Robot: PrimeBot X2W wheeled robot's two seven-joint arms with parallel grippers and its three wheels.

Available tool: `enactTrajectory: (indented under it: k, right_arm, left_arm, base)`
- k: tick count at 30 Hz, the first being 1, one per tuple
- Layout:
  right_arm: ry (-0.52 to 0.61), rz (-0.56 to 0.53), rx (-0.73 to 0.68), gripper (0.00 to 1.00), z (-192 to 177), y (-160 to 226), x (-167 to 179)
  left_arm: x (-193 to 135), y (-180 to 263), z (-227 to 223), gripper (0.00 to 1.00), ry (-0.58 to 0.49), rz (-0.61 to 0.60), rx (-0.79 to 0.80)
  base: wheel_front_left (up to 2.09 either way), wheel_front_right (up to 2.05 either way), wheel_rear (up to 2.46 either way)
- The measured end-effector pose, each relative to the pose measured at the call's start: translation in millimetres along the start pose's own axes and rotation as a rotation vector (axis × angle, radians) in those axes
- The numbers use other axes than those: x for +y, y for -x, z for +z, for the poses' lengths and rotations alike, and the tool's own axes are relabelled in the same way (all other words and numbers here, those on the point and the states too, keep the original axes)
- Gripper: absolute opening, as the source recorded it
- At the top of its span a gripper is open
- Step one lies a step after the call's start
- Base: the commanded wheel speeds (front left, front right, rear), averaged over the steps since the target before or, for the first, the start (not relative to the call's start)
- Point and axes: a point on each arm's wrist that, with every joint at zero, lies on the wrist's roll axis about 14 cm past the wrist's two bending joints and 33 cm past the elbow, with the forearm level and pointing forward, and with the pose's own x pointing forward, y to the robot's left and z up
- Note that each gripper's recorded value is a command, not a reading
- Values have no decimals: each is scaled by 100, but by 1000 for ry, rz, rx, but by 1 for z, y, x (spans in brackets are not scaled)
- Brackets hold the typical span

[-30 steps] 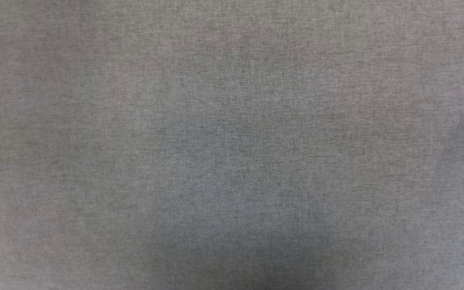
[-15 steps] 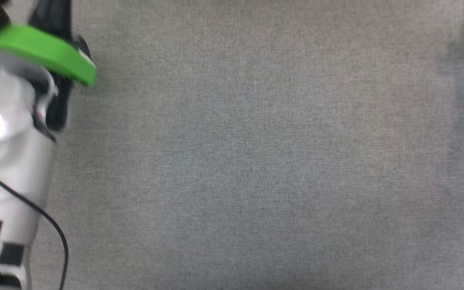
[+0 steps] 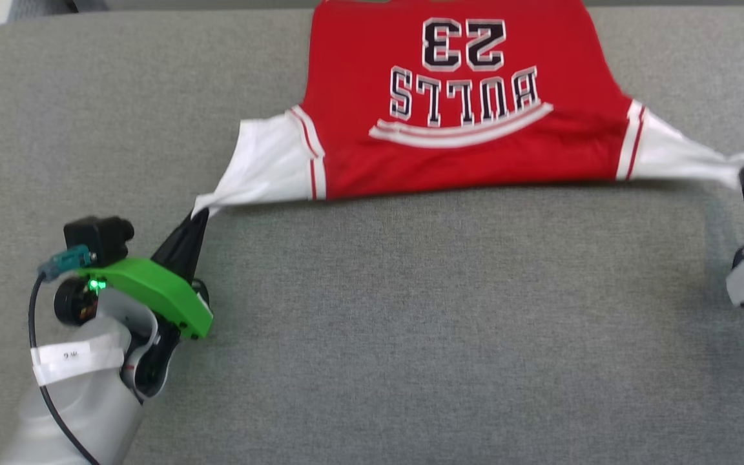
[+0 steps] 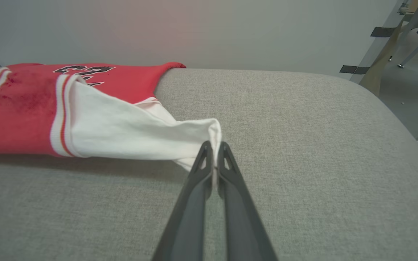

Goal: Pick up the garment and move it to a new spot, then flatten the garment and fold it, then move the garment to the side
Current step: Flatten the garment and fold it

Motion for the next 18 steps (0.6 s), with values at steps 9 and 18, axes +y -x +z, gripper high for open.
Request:
enactTrajectory:
  k: [9, 18]
  right_arm:
    - [13, -56, 24, 0, -9, 51, -16]
    - [-9, -78, 22, 0, -18, 95, -15]
  left_arm:
    - [10, 39, -6, 0, 14, 68, 5]
    - [1, 75, -30, 0, 29, 66, 41]
  base:
    - [0, 0, 0]
    - [0, 0, 0]
